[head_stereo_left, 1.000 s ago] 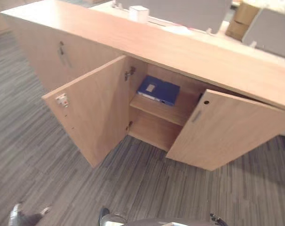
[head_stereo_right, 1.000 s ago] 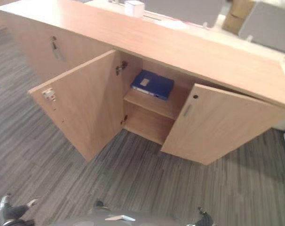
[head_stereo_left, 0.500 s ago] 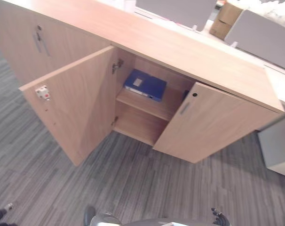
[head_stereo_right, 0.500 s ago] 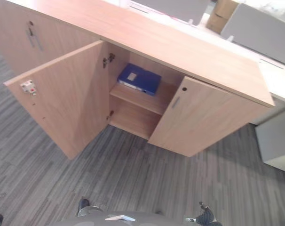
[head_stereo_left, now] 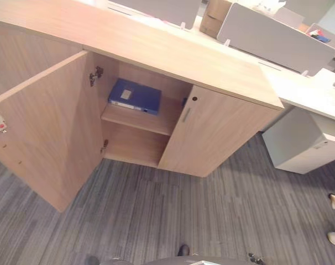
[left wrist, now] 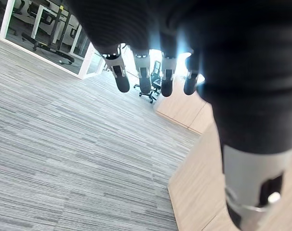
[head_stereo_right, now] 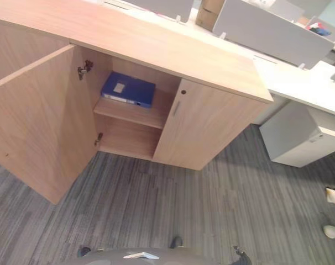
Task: Put the empty folder in the office cabinet
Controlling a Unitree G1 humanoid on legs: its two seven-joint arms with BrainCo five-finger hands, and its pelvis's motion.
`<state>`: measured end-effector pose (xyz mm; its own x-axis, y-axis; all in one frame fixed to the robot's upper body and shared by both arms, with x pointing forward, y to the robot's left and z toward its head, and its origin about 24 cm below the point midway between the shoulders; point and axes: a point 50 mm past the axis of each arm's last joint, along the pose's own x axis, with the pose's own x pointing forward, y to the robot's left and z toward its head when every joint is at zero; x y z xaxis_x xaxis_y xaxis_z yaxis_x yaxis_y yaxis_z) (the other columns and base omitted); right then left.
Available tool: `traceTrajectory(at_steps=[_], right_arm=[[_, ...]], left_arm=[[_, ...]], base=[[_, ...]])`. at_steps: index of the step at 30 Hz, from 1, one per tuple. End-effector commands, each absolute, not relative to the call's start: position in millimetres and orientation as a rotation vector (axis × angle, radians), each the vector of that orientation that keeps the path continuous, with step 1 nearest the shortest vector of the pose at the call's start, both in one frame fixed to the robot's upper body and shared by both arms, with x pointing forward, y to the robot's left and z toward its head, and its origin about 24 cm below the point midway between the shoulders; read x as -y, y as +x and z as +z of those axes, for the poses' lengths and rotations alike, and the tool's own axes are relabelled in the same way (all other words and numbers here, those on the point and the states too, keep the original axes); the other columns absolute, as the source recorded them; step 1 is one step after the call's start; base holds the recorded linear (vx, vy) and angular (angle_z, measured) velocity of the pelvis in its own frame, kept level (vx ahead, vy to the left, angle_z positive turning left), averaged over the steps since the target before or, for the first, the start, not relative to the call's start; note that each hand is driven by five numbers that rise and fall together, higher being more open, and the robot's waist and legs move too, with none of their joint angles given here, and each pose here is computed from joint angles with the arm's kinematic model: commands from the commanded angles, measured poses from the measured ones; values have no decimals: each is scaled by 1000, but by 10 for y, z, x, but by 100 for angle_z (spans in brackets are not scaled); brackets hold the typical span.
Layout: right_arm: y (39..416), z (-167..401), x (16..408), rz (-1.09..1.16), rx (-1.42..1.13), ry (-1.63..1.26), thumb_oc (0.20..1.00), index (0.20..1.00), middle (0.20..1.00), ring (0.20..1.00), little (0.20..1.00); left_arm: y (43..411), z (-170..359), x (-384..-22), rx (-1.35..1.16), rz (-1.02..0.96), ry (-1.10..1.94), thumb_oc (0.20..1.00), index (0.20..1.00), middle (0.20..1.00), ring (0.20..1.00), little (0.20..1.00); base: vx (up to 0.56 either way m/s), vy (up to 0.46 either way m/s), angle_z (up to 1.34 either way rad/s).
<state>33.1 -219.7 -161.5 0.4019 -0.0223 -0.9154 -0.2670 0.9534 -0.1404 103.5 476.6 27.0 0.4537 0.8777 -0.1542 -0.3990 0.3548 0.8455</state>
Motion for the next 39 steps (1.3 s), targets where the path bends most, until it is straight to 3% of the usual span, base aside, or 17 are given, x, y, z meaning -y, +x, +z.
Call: traceTrajectory(at_steps=[1,21,27,31,39], right_arm=[[659,-1526,2264,117,-1027,-289,1000,1000,1000,1000,1000],[565,-1508,2270,174,-1035,-286,1000,1000,1000,1000,1000],[548,-1502,2304,179,-1045,-296,1000,1000,1000,1000,1000],[630,-1464,2418,126,-1026,-309,1000,1000,1000,1000,1000],[597,-1451,2578,61,-1053,-339,1000,1000,1000,1000,1000]], left_arm=[[930,563,-4967,-671,957,940,1000,1000,1000,1000,1000],[1433,1034,-5035,-569,850,1001,1000,1000,1000,1000,1000],[1610,551,-4707,-593,658,911,1000,1000,1000,1000,1000],[1587,-127,-4169,-664,413,794,1000,1000,1000,1000,1000],[1465,-765,-3536,-766,269,591,1000,1000,1000,1000,1000]], base=[[-12,7,-11],[25,-32,-11],[42,-3,-13],[47,26,-9],[57,-3,-16]])
